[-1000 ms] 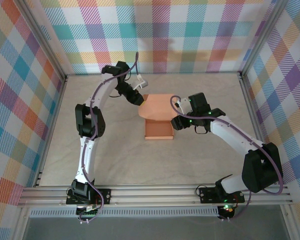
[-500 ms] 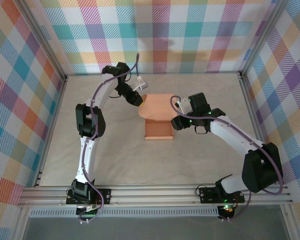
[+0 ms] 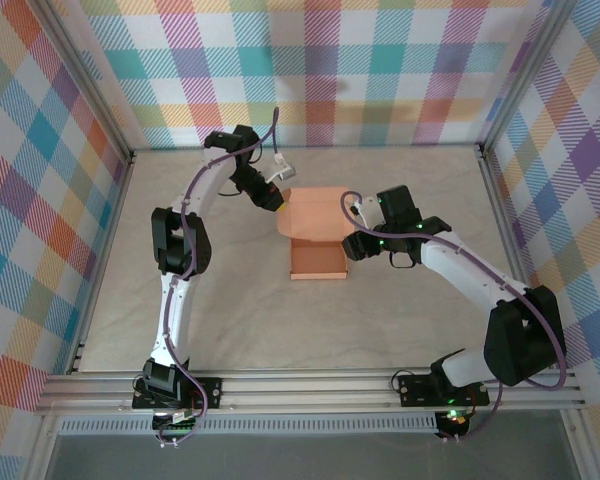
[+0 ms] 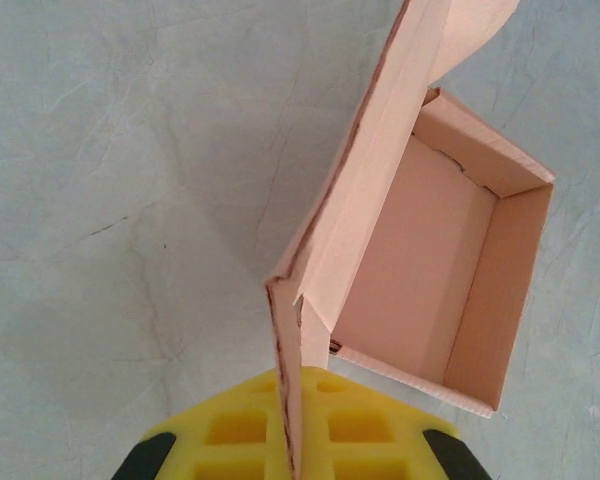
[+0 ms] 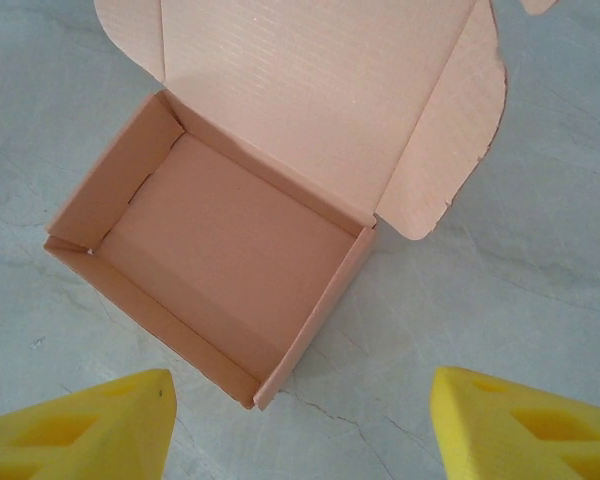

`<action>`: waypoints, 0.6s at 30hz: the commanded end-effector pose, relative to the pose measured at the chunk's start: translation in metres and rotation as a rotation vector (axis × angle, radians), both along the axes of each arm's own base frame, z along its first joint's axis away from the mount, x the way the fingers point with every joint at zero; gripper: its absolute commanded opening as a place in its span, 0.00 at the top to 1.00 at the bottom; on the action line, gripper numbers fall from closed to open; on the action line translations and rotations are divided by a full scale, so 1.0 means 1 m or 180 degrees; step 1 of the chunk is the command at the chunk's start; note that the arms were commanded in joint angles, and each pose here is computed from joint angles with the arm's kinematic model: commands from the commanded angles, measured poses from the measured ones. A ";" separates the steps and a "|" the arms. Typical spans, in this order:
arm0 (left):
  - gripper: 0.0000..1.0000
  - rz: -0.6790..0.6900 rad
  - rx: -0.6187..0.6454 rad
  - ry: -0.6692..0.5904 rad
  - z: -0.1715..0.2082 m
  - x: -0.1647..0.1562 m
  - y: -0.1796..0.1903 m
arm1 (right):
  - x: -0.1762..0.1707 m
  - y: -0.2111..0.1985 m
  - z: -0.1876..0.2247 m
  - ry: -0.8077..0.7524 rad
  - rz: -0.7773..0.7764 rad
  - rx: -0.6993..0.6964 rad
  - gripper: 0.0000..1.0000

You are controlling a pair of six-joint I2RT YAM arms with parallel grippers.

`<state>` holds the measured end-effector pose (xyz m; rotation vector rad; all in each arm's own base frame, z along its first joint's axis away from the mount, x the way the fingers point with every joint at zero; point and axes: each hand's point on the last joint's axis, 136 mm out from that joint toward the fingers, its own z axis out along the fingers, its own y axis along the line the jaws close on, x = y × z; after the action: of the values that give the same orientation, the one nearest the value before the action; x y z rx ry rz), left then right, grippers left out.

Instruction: Fold the paper box

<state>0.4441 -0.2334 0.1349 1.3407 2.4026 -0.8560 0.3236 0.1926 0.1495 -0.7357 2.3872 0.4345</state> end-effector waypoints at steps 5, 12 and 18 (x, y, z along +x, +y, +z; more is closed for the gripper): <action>1.00 -0.0243 -0.0023 -0.0128 0.009 -0.016 -0.002 | 0.017 -0.006 0.025 -0.0148 -0.0239 0.0194 0.32; 1.00 -0.0394 -0.0059 -0.0437 0.020 -0.027 -0.001 | 0.048 -0.023 0.037 -0.0226 -0.0099 0.0156 0.40; 1.00 -0.0423 -0.0041 -0.0611 0.031 -0.032 -0.003 | 0.055 -0.015 0.038 -0.0084 0.0408 0.0054 0.40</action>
<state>0.4134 -0.2303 0.1448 1.4709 2.2863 -0.7940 0.3908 0.1666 0.1923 -0.7205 2.3127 0.4295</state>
